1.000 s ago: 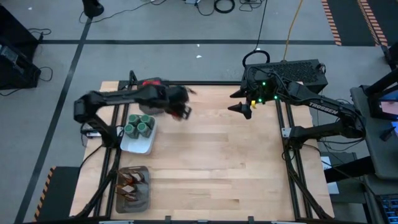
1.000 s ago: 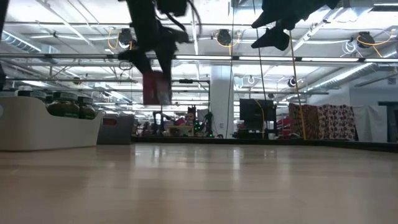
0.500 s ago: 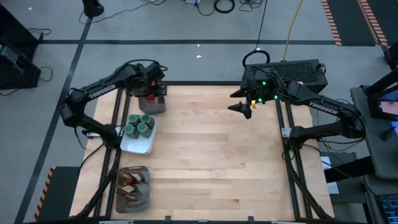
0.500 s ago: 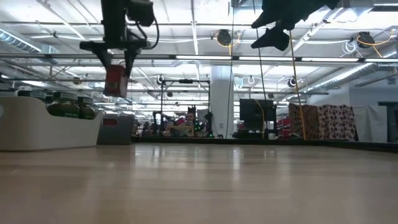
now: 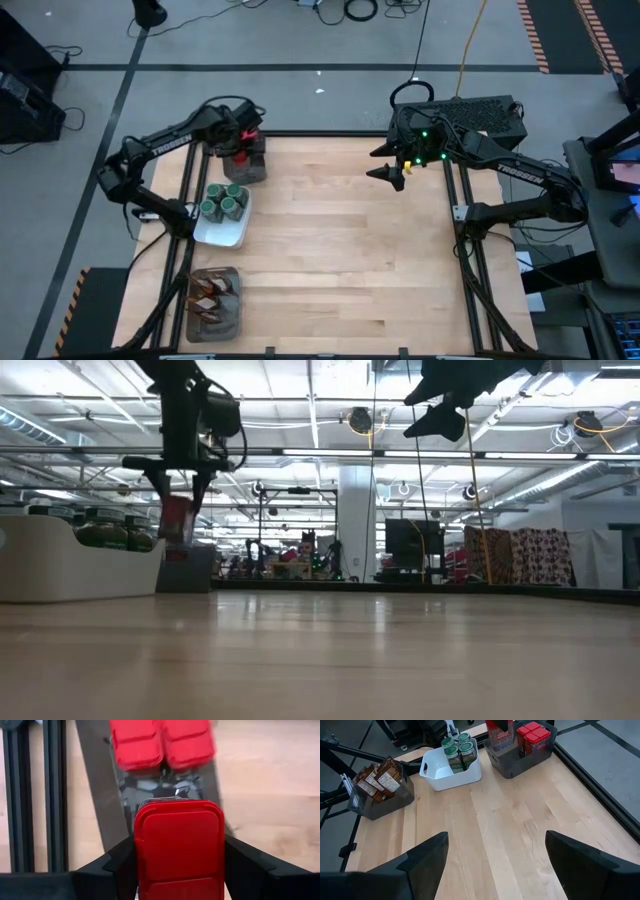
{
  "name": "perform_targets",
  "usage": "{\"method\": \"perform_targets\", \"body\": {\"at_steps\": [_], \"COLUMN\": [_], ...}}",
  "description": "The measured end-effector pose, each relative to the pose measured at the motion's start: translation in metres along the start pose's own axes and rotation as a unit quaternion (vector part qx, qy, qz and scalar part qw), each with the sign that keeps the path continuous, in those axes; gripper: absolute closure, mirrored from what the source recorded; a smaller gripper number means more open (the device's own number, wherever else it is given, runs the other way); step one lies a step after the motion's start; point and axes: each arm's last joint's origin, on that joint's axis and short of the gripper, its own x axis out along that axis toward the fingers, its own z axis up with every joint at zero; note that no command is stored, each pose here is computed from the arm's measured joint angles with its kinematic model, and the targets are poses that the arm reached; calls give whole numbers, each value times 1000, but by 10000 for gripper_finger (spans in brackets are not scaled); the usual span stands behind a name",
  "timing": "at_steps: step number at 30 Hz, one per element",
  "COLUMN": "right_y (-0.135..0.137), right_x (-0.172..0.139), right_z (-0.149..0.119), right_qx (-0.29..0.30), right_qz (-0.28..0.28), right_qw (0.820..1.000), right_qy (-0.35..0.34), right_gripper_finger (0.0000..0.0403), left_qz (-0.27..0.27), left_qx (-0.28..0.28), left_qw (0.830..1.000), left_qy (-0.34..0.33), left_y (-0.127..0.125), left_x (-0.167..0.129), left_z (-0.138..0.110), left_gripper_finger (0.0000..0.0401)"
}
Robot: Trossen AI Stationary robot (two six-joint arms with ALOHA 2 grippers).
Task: Sort spices by type
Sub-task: Put the red seasoning can into the top black bin
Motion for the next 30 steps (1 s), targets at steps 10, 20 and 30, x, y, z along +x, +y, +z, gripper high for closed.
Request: {"method": "perform_targets", "body": {"at_steps": [10, 20, 30], "right_y": [0, 0, 0], "right_x": [0, 0, 0], "right_z": [0, 0, 0], "right_qx": [-8, 0, 9], "right_qz": [0, 0, 0], "right_qw": [1000, 1000, 1000], "right_qy": [0, 0, 0], "right_gripper_finger": [87, 87, 87], "left_qz": [4, 7, 6], "left_qx": [-22, -46, -55], "left_qw": [1000, 999, 998], "left_qy": [1, -1, -14], "left_y": [10, 19, 29], "left_x": [24, 45, 59], "left_z": [4, 4, 9], "left_gripper_finger": [173, 173, 173]}}
